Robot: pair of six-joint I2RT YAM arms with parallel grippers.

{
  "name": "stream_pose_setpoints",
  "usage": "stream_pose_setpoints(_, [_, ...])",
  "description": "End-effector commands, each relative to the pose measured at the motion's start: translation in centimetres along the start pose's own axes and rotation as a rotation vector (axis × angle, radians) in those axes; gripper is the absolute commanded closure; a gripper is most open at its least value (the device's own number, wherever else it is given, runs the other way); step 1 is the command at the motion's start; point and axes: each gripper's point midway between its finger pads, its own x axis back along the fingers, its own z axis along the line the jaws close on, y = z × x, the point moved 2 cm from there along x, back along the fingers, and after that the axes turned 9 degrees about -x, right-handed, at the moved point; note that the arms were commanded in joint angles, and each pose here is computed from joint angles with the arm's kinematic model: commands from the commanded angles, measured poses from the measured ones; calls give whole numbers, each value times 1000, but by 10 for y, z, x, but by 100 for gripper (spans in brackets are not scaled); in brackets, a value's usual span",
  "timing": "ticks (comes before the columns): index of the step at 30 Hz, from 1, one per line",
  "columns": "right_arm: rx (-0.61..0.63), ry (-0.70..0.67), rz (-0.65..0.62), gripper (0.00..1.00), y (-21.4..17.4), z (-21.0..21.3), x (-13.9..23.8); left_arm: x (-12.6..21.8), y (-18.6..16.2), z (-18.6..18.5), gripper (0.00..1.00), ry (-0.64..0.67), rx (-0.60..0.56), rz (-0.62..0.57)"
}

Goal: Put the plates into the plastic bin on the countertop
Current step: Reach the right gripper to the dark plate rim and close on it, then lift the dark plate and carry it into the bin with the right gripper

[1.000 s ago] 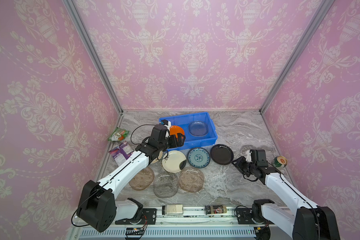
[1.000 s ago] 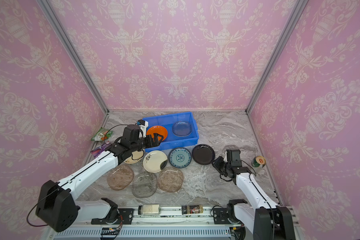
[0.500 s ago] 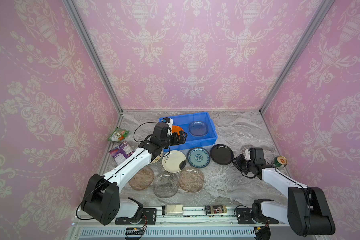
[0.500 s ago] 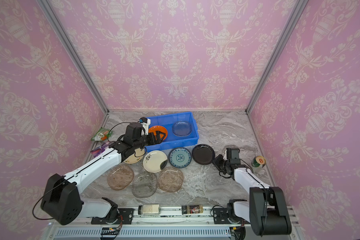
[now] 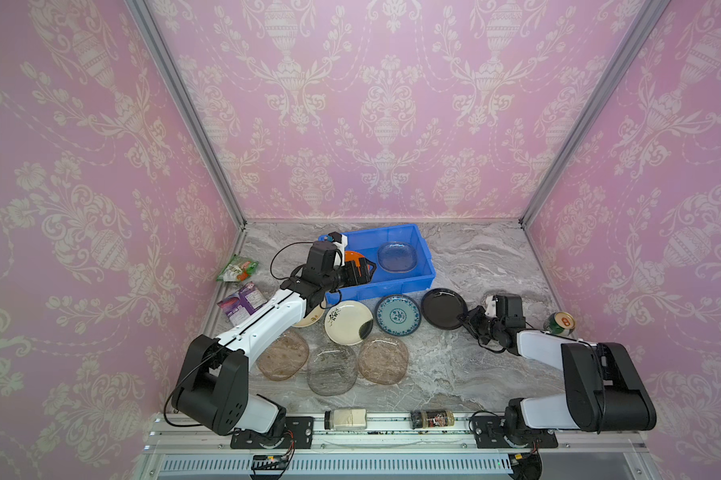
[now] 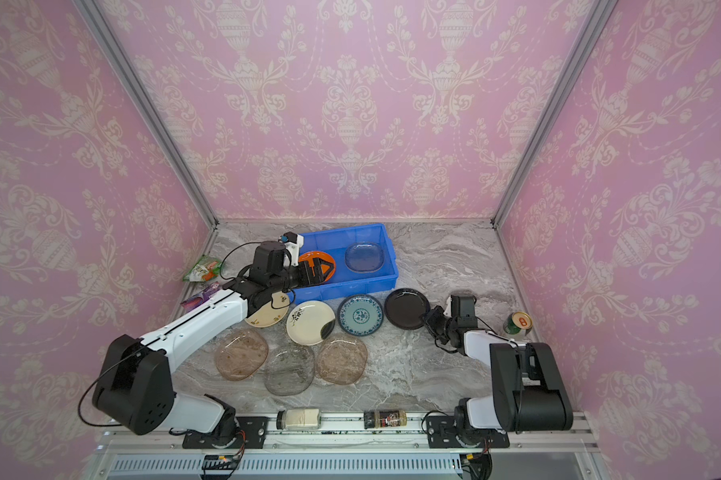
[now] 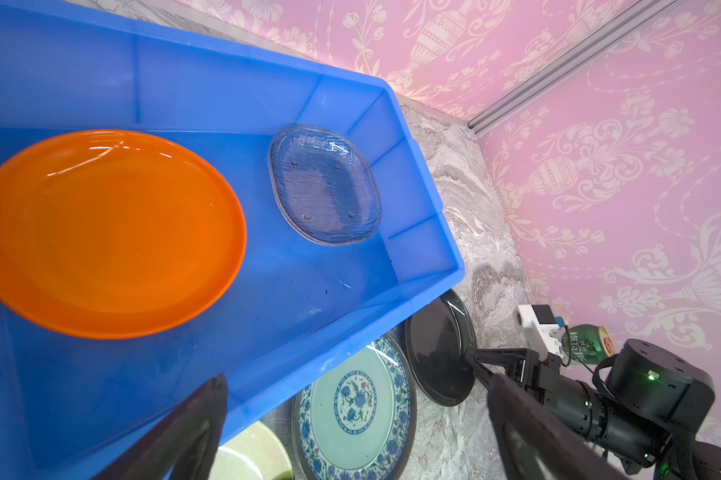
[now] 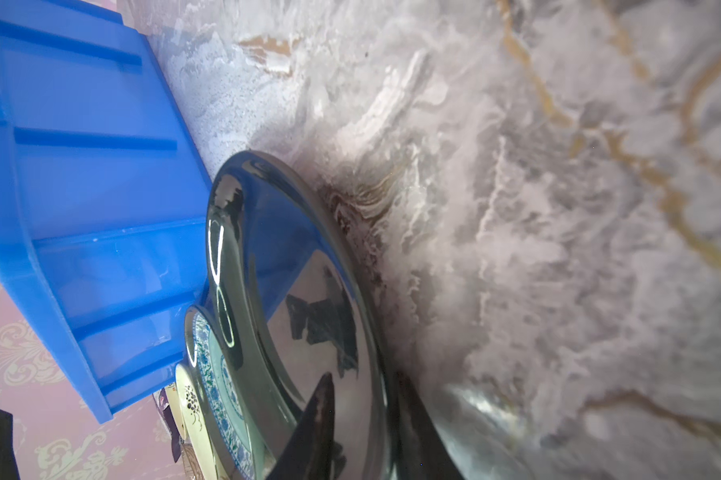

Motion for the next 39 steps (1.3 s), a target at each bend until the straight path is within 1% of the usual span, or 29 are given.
stream_pose_setpoints(1, [-61, -35, 22, 76, -8, -20, -6, 0, 9, -5, 1, -33, 12, -17])
stream_pose_setpoints(6, [-61, -48, 7, 84, -7, -24, -3, -1, 8, -3, 1, -26, 12, -12])
stream_pose_setpoints(13, [-22, -77, -27, 99, -5, -22, 11, -6, 4, 2, 1, -24, 21, -1])
stream_pose_setpoints(18, [23, -94, -61, 100, -2, -13, 28, -6, 4, 5, 1, -21, 25, -3])
stream_pose_setpoints(22, [77, -108, -119, 100, 4, 1, 52, -3, 3, 9, 1, -12, 26, -9])
stream_pose_setpoints(28, [180, -95, -234, 100, 18, 43, 103, 6, 8, 17, 1, 16, 22, -37])
stream_pose_setpoints(30, [212, -71, -266, 100, 21, 62, 120, 10, 12, 21, 1, 24, 21, -50])
stream_pose_setpoints(33, [250, 3, -297, 100, 26, 97, 140, 18, 18, 26, 1, 40, 18, -74])
stream_pose_setpoints(36, [292, 88, -295, 100, 32, 141, 148, 26, 23, 34, 1, 54, 28, -95])
stream_pose_setpoints(39, [353, 159, -249, 100, 32, 190, 138, 32, 28, 39, 1, 62, 32, -115])
